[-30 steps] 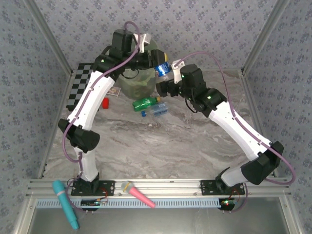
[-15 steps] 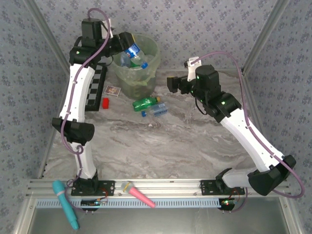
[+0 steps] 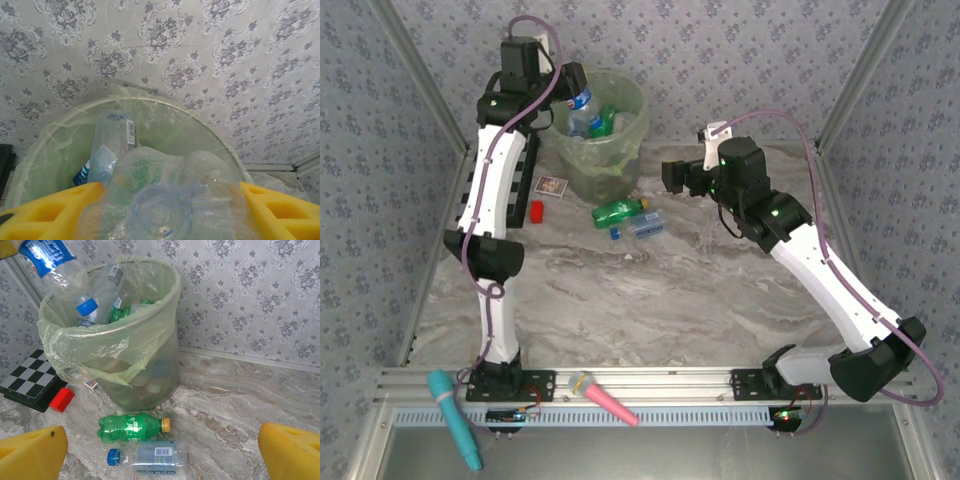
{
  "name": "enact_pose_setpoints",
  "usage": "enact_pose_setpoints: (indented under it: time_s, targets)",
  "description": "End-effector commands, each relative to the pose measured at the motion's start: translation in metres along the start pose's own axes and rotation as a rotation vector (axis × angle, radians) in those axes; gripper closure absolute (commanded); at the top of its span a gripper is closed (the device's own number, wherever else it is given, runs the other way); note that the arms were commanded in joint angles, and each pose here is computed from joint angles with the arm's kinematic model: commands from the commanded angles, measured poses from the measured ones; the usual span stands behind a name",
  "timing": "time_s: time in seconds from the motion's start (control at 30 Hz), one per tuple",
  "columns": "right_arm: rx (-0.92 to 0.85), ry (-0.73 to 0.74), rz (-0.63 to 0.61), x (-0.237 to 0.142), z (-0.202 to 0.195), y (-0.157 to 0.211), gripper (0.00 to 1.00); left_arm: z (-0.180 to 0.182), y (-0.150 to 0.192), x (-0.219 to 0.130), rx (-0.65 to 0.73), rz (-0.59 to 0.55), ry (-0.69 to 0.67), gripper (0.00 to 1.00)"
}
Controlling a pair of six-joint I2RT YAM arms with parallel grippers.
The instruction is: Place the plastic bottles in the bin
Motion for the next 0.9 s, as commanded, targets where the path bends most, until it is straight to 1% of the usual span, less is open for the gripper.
enact_pose_setpoints:
  time_s: [0.0,0.23,0.27,0.3,0.33,0.37,0.63,0.87]
  targets:
    - [0.024,0.009,-0.008,-0.004,-0.001,0.001,0.01,-0.014,-0.013,0.009,0.029,-0.071,0.040,0.40]
    - [0.028,0.013,0.000,-0.002,-0.001,0.004,0.00,-0.019,0.001,0.031,0.052,-0.049,0.048,0.40]
    - [0.030,0.010,0.003,-0.002,-0.001,0.005,0.01,-0.020,0.002,0.033,0.052,-0.048,0.056,0.35]
    - [0.032,0.009,0.006,-0.001,0.000,0.006,0.00,-0.021,0.003,0.034,0.050,-0.045,0.061,0.26]
    - [0.035,0.009,0.009,0.000,-0.001,0.007,0.01,-0.021,0.003,0.034,0.046,-0.044,0.063,0.15]
    - [0.039,0.009,0.012,0.001,-0.001,0.008,0.01,-0.021,0.003,0.033,0.045,-0.046,0.063,0.01]
    - [0.046,0.006,0.020,0.003,0.000,0.013,0.00,-0.024,-0.010,0.017,0.049,-0.075,0.068,0.00]
    - [0.048,-0.001,0.022,0.003,0.001,0.014,0.01,-0.026,-0.011,0.004,0.045,-0.055,0.081,0.00]
Point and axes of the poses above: each hand's point on the last joint's axis, 136 mm out from that joint toward the fingers, its own x axis out along the fingers, its own z axis along the line the jaws close on, y = z × x, the point moved 3 cm from there along -x, back along the fingers, and after that the axes turned 11 degrees about x, right-handed, at the moved point
